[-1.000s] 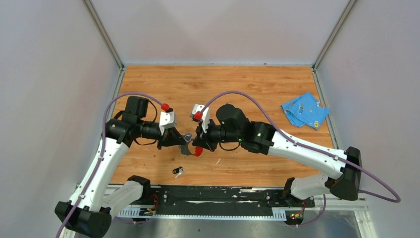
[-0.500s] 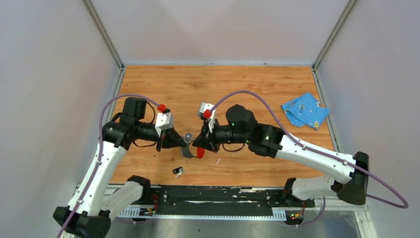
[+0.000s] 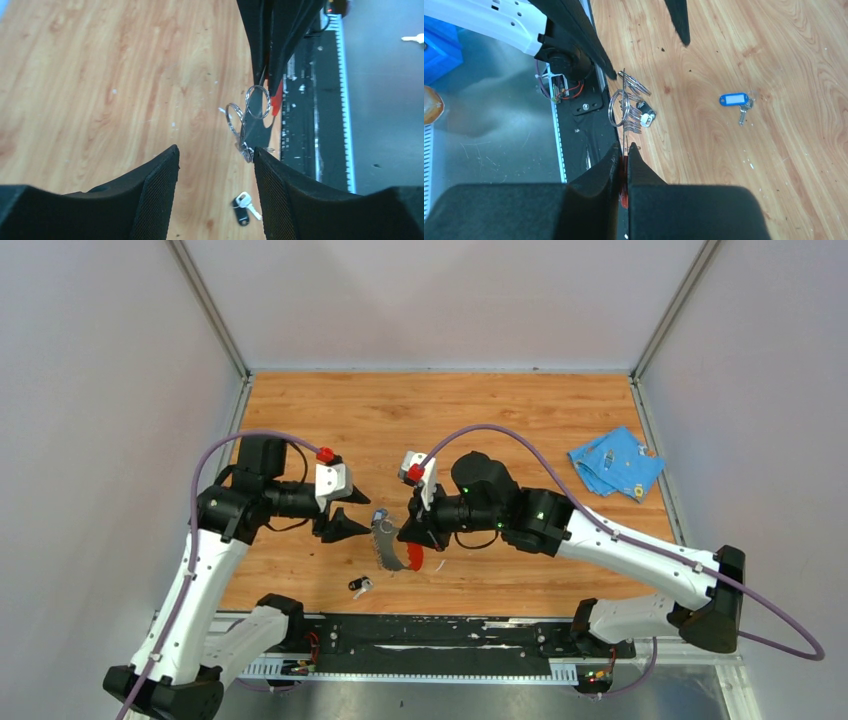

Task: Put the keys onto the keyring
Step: Adjust the keyring.

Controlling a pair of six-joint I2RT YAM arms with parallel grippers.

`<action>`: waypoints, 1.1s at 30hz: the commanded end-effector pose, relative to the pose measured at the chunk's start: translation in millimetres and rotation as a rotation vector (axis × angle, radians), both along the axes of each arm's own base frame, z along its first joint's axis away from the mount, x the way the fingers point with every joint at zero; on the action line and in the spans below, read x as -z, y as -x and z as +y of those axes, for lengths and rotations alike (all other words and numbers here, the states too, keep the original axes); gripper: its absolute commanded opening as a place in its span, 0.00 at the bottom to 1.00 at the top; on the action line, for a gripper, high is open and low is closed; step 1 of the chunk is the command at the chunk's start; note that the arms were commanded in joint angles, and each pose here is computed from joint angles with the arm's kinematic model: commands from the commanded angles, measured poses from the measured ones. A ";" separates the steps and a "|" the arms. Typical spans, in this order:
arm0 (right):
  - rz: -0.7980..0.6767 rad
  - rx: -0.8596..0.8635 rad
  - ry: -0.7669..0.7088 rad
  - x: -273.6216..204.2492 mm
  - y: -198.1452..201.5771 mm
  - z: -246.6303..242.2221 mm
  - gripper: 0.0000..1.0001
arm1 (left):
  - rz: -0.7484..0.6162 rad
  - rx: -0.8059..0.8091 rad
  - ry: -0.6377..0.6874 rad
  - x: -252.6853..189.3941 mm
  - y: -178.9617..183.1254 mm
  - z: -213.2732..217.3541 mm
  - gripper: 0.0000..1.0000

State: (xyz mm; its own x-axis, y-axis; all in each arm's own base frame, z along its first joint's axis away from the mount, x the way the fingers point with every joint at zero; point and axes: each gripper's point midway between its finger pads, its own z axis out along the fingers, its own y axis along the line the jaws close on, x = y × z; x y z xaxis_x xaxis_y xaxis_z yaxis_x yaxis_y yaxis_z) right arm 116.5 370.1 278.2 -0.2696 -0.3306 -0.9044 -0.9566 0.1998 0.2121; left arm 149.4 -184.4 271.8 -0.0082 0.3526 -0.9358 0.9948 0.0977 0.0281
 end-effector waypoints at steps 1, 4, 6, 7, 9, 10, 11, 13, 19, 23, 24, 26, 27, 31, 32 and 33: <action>-0.027 0.032 0.040 -6.7 -7.4 -6.9 0.00 | -0.169 -0.052 -0.034 -21.1 -14.8 7.3 0.60; -0.030 0.027 0.057 -7.0 -8.4 -5.1 0.00 | -0.166 -0.035 -0.010 -26.6 -12.1 4.3 0.60; -0.032 0.028 0.074 -6.4 -9.6 -3.9 0.00 | -0.140 -0.023 0.006 -27.0 -9.8 1.6 0.60; -0.031 0.028 0.083 -5.9 -10.0 -3.4 0.00 | -0.124 -0.017 0.013 -26.2 -8.4 0.4 0.60; -0.026 0.032 0.099 -4.7 -11.0 -2.5 0.00 | -0.115 -0.007 0.021 -24.3 -5.8 -0.5 0.60; -0.026 0.037 0.107 -4.1 -11.9 -2.0 0.00 | -0.120 -0.004 0.019 -22.9 -5.4 -0.2 0.60; -0.026 0.042 0.114 -4.4 -12.3 -1.7 0.00 | -0.126 -0.006 0.015 -22.0 -5.9 0.4 0.60; -0.026 0.047 0.125 -4.0 -12.9 -1.4 0.00 | -0.141 -0.018 0.000 -21.7 -9.9 1.9 0.60; -0.026 0.045 0.137 -4.3 -11.9 0.0 0.00 | -0.151 -0.077 -0.012 -27.1 -23.8 3.9 0.54; -0.027 0.055 0.145 -6.6 -13.9 2.1 0.00 | -0.097 -0.047 0.024 -22.8 -14.5 -1.0 0.56; -0.025 0.057 0.147 -7.2 -14.1 2.9 0.00 | -0.086 -0.044 0.026 -20.4 -13.4 -1.4 0.56; -0.021 0.059 0.153 -6.8 -14.7 5.0 0.00 | -0.073 -0.046 0.026 -18.0 -12.9 -1.5 0.57; -0.019 0.061 0.156 -6.5 -14.6 6.2 0.00 | -0.070 -0.046 0.029 -18.0 -13.4 -1.9 0.57; -0.008 0.059 0.161 -5.9 -13.6 9.1 0.00 | -0.018 -0.130 0.050 -20.7 -29.7 -3.9 0.55; -0.009 0.056 0.161 -5.9 -12.9 9.1 0.00 | -0.026 -0.164 0.056 -23.2 -37.3 -3.5 0.54; -0.012 0.055 0.160 -6.6 -12.8 9.0 0.00 | -0.039 -0.184 0.061 -26.0 -42.0 -3.2 0.53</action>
State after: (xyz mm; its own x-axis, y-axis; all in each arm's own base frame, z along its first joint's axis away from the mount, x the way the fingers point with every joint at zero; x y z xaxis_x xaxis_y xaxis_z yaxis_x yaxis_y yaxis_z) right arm 134.5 377.6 278.0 -0.2847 -0.4541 -0.8442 -0.9435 0.2887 0.1629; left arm 171.1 -185.2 288.7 0.0029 0.3295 -0.9441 0.9793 0.1902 0.0694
